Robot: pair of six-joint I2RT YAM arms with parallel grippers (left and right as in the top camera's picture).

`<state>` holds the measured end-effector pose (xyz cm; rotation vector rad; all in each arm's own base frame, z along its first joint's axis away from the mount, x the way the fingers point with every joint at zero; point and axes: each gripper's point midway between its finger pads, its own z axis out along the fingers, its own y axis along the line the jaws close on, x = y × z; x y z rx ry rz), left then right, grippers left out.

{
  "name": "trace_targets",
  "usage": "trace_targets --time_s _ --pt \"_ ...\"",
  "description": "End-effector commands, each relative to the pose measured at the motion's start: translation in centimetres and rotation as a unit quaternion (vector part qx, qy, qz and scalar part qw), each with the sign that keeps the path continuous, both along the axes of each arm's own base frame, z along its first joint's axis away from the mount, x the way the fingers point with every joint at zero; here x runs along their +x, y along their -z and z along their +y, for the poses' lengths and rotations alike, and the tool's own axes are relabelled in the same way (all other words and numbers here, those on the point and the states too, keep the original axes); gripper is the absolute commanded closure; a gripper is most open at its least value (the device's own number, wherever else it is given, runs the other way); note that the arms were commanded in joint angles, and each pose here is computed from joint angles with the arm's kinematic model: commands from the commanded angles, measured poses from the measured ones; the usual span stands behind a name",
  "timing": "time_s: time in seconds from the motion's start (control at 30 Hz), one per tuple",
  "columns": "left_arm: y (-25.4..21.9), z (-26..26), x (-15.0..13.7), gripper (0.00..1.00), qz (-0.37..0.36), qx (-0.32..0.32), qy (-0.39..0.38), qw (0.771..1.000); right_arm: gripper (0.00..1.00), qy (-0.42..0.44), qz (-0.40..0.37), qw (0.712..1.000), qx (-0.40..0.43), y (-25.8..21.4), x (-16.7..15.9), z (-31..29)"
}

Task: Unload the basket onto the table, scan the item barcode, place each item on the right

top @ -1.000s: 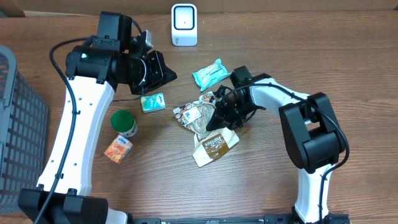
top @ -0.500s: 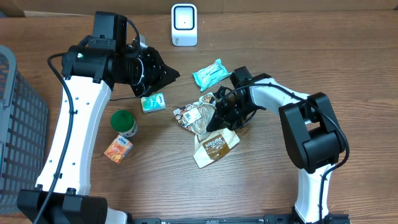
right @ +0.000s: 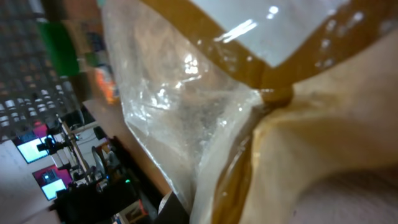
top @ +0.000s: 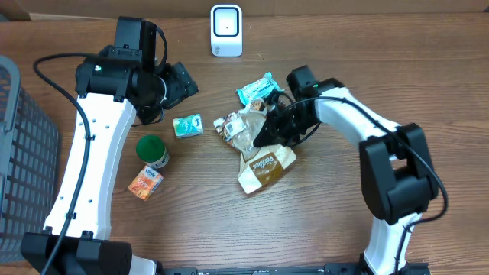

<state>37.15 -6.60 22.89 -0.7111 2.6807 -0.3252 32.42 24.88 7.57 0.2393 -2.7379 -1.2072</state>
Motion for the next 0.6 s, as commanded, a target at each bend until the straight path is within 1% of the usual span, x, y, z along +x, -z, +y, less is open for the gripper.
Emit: trace_targets --time_s 0.0,0.13,0.2,0.27,0.4,0.57 --pt "-1.4 3.7 0.8 0.03 -0.036 0.113 0.004 0.993 0.96 0.013 -0.070 0.997 0.039 -6.8 1.7 -0.6" --pt "-1.9 5.5 1.4 0.00 -0.048 0.200 0.067 0.976 0.96 0.015 -0.116 0.990 0.074 -12.2 1.3 -0.9" --pt "-2.1 5.7 1.6 0.00 -0.050 0.217 0.101 0.970 0.96 0.011 -0.144 0.985 0.094 -14.8 0.9 -0.8" --pt "-2.1 6.3 1.7 0.00 -0.049 0.226 0.114 0.966 0.96 0.006 -0.172 0.978 0.116 -17.4 0.4 -0.6" --pt "-2.0 8.6 1.6 0.00 -0.042 0.222 0.089 0.970 0.96 -0.010 -0.215 0.963 0.164 -21.9 -0.8 -0.3" --pt "-1.7 10.6 1.4 0.00 -0.040 0.180 0.063 0.981 0.96 -0.024 -0.263 0.943 0.201 -26.1 -2.1 -0.2"
